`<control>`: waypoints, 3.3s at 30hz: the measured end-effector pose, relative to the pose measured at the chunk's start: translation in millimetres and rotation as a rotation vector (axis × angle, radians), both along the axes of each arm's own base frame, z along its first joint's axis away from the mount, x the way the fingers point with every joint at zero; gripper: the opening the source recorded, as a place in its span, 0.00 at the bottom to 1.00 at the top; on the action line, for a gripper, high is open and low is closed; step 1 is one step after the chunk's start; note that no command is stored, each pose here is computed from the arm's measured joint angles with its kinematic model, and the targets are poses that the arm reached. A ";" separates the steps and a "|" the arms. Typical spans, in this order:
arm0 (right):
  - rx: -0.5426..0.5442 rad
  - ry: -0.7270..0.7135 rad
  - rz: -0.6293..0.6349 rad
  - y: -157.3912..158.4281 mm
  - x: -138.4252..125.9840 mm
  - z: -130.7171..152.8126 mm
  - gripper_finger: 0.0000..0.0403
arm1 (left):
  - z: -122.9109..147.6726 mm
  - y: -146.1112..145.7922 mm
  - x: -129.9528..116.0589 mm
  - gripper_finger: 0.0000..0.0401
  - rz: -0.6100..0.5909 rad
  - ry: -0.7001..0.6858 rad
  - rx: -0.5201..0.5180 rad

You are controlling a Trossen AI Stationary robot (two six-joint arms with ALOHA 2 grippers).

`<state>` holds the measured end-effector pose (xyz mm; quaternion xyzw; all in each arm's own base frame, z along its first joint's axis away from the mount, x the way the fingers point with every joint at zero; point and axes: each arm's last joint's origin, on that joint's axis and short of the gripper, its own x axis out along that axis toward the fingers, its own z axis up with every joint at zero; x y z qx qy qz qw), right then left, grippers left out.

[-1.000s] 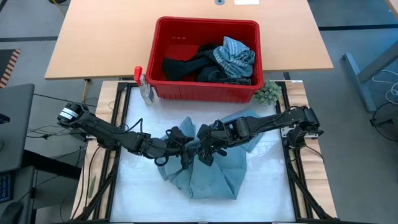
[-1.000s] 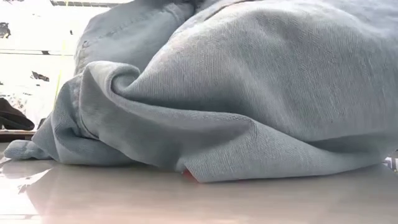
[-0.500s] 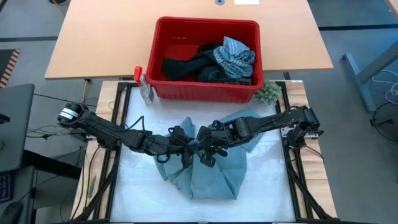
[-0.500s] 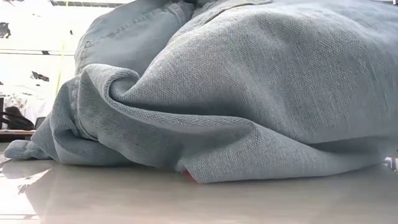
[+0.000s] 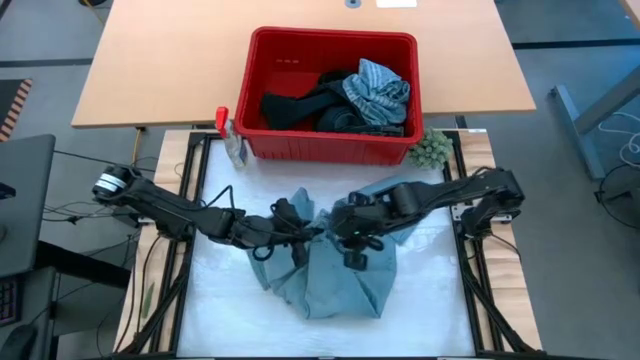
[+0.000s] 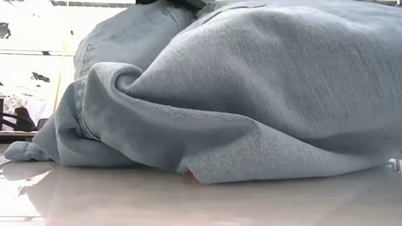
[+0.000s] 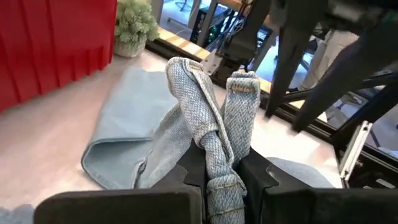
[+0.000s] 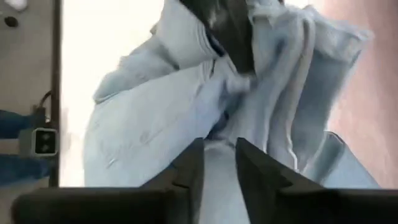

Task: Fold laundry
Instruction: Fold the blue pants from the red laundry bin

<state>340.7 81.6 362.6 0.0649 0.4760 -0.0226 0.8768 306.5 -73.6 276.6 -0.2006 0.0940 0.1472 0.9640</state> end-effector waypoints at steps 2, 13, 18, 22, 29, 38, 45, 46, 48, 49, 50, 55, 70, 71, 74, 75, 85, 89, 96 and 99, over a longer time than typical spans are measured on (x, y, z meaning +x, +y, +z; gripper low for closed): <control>0.002 -0.005 0.007 -3.3 -13.3 11.5 0.37 | 7.8 0.8 -4.7 0.07 -0.008 -0.019 0.013; -0.033 -0.273 -0.091 -16.1 -84.8 76.8 0.62 | 101.3 3.4 -75.3 0.09 -0.158 -0.401 0.212; -0.049 -0.452 -0.069 -10.8 -79.0 62.5 0.62 | 134.8 3.6 -113.8 0.07 -0.270 -0.611 0.290; -0.009 -0.658 -0.052 -15.8 -60.7 44.2 0.62 | 141.1 0.7 -127.5 0.07 -0.338 -0.652 0.321; 0.123 -0.851 0.064 -25.9 -24.8 24.2 0.62 | 139.7 -3.3 -127.6 0.07 -0.314 -0.632 0.327; 0.222 -0.951 0.261 -16.6 4.9 11.5 0.62 | 140.5 -2.2 -130.7 0.07 -0.285 -0.621 0.321; 0.162 -1.052 0.322 -12.1 3.4 20.2 0.50 | 140.0 -2.9 -135.4 0.07 -0.278 -0.595 0.306; 0.159 -1.079 0.323 -12.2 3.2 22.7 0.44 | 140.0 -3.1 -135.5 0.07 -0.275 -0.594 0.305; 0.136 -1.129 0.332 -12.6 2.7 27.1 0.28 | 140.2 -3.2 -135.6 0.07 -0.272 -0.594 0.305; 0.117 -1.150 0.336 -12.8 2.2 29.0 0.19 | 140.2 -3.2 -135.6 0.07 -0.272 -0.594 0.305; 0.091 -1.167 0.336 -13.4 0.5 32.2 0.12 | 140.3 -3.2 -135.6 0.07 -0.272 -0.594 0.309; -0.098 -1.220 0.307 -23.3 -18.1 74.0 0.08 | 147.1 -1.2 -139.7 0.07 -0.251 -0.659 0.339; -0.955 -1.230 0.220 -58.2 -39.0 215.7 0.08 | 182.5 13.7 -135.5 0.07 -0.037 -0.781 0.565; -1.022 -1.225 0.213 -58.3 -35.5 221.5 0.08 | 190.0 12.9 -132.9 0.07 -0.042 -0.775 0.594; -1.091 -1.268 0.155 -58.0 -27.6 235.9 0.08 | 216.9 12.8 -129.7 0.07 -0.030 -0.724 0.681; -1.095 -1.313 0.106 -58.2 -31.2 238.1 0.08 | 226.2 13.5 -129.7 0.07 -0.014 -0.687 0.701; -1.176 -1.249 -0.076 -66.6 -45.3 245.4 0.08 | 282.8 14.8 -119.3 0.07 0.129 -0.322 0.826; -1.317 -1.117 -0.114 -65.6 -48.3 245.6 0.08 | 287.4 14.3 -113.1 0.07 0.137 -0.159 0.830; -1.433 -1.091 -0.187 -66.2 -52.4 251.6 0.08 | 309.6 16.0 -117.1 0.07 0.129 -0.130 0.848; -1.476 -1.136 -0.132 -65.1 -53.3 253.8 0.08 | 309.3 14.9 -115.3 0.07 0.097 -0.117 0.845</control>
